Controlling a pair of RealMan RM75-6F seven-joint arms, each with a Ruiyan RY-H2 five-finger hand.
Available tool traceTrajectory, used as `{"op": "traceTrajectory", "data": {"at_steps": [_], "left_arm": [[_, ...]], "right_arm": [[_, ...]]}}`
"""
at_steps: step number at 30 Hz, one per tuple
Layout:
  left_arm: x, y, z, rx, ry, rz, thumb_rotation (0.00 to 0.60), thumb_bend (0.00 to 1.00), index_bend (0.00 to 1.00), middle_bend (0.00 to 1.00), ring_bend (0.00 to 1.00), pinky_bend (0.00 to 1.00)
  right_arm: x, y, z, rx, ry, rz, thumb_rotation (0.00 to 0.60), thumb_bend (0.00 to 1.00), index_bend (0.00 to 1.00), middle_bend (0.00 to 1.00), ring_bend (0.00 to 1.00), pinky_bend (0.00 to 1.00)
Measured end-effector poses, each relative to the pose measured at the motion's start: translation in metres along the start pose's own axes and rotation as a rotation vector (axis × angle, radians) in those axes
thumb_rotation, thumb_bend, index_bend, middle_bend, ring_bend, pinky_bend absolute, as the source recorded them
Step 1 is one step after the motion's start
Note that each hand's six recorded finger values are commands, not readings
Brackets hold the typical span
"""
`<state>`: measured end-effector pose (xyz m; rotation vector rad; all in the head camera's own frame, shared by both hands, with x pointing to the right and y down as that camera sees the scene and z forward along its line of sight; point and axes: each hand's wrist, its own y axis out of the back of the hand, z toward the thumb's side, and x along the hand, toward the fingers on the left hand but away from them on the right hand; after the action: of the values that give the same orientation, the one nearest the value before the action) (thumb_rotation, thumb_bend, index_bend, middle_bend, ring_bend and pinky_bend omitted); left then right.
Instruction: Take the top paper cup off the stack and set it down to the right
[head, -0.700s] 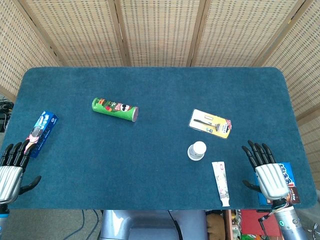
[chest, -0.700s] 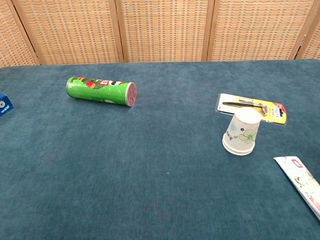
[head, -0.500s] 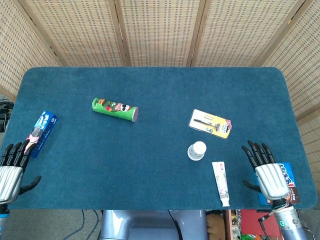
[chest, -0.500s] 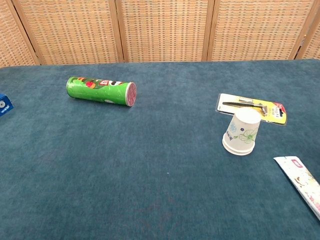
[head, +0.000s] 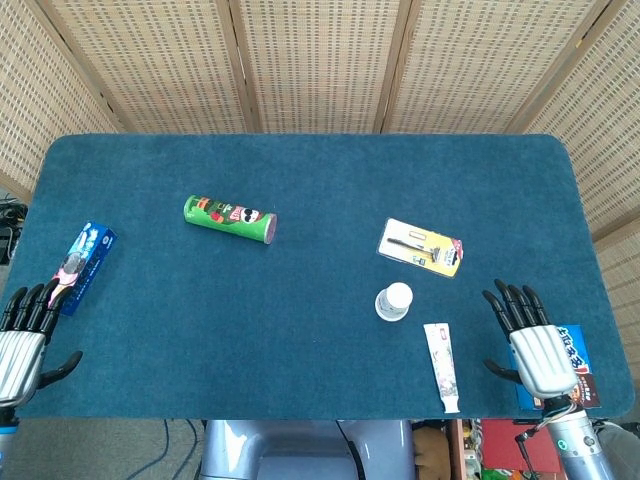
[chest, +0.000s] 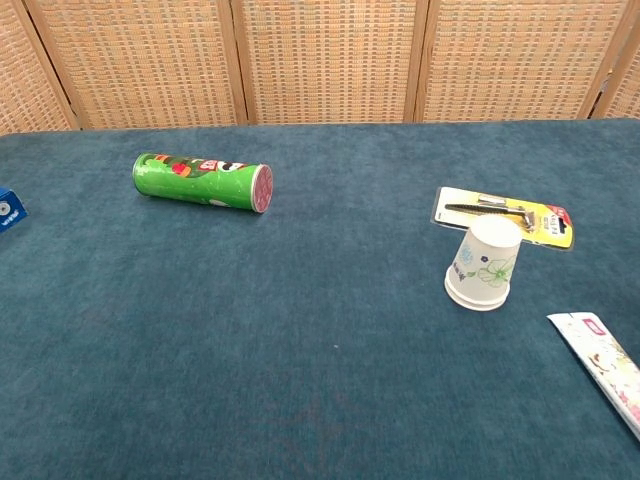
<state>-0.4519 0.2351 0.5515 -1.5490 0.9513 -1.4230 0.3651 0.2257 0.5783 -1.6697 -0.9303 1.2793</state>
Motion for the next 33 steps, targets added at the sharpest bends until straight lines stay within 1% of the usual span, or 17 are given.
{"op": "traceTrajectory", "data": {"at_steps": [9, 14, 16, 20, 25, 27, 33], "left_arm": [[0.0, 0.0, -0.001, -0.008, 0.0, 0.0, 0.6, 0.24, 0.0, 0.0, 0.0, 0.0], [0.001, 0.001, -0.001, -0.008, 0.002, 0.001, 0.6, 0.24, 0.0, 0.0, 0.0, 0.0], [0.001, 0.0, -0.002, -0.007, 0.006, 0.001, 0.6, 0.24, 0.0, 0.0, 0.0, 0.0], [0.001, 0.001, -0.001, -0.005, 0.008, 0.003, 0.6, 0.25, 0.0, 0.0, 0.0, 0.0], [0.001, 0.0, 0.001, -0.001, 0.004, -0.004, 0.6, 0.24, 0.0, 0.0, 0.0, 0.0], [0.001, 0.0, 0.001, 0.0, 0.004, -0.003, 0.6, 0.25, 0.0, 0.0, 0.0, 0.0], [0.001, -0.002, 0.0, 0.0, 0.004, -0.008, 0.6, 0.24, 0.0, 0.0, 0.0, 0.0]], "right_arm": [[-0.001, -0.002, 0.001, 0.003, 0.001, 0.008, 0.6, 0.29, 0.03, 0.0, 0.0, 0.0], [-0.007, -0.003, 0.003, 0.001, 0.009, 0.011, 0.6, 0.28, 0.03, 0.0, 0.0, 0.0], [-0.013, -0.002, 0.006, 0.003, 0.022, 0.013, 0.6, 0.29, 0.04, 0.0, 0.0, 0.0], [-0.032, 0.001, 0.017, 0.007, 0.058, 0.016, 0.6, 0.28, 0.11, 0.0, 0.0, 0.0], [-0.066, 0.009, 0.035, 0.02, 0.11, 0.024, 0.6, 0.29, 0.15, 0.0, 0.0, 0.0], [-0.077, 0.01, 0.042, 0.028, 0.126, 0.039, 0.6, 0.29, 0.16, 0.0, 0.0, 0.0], [-0.107, 0.008, 0.063, 0.067, 0.154, 0.155, 0.6, 0.29, 0.2, 0.02, 0.0, 0.0]]}}
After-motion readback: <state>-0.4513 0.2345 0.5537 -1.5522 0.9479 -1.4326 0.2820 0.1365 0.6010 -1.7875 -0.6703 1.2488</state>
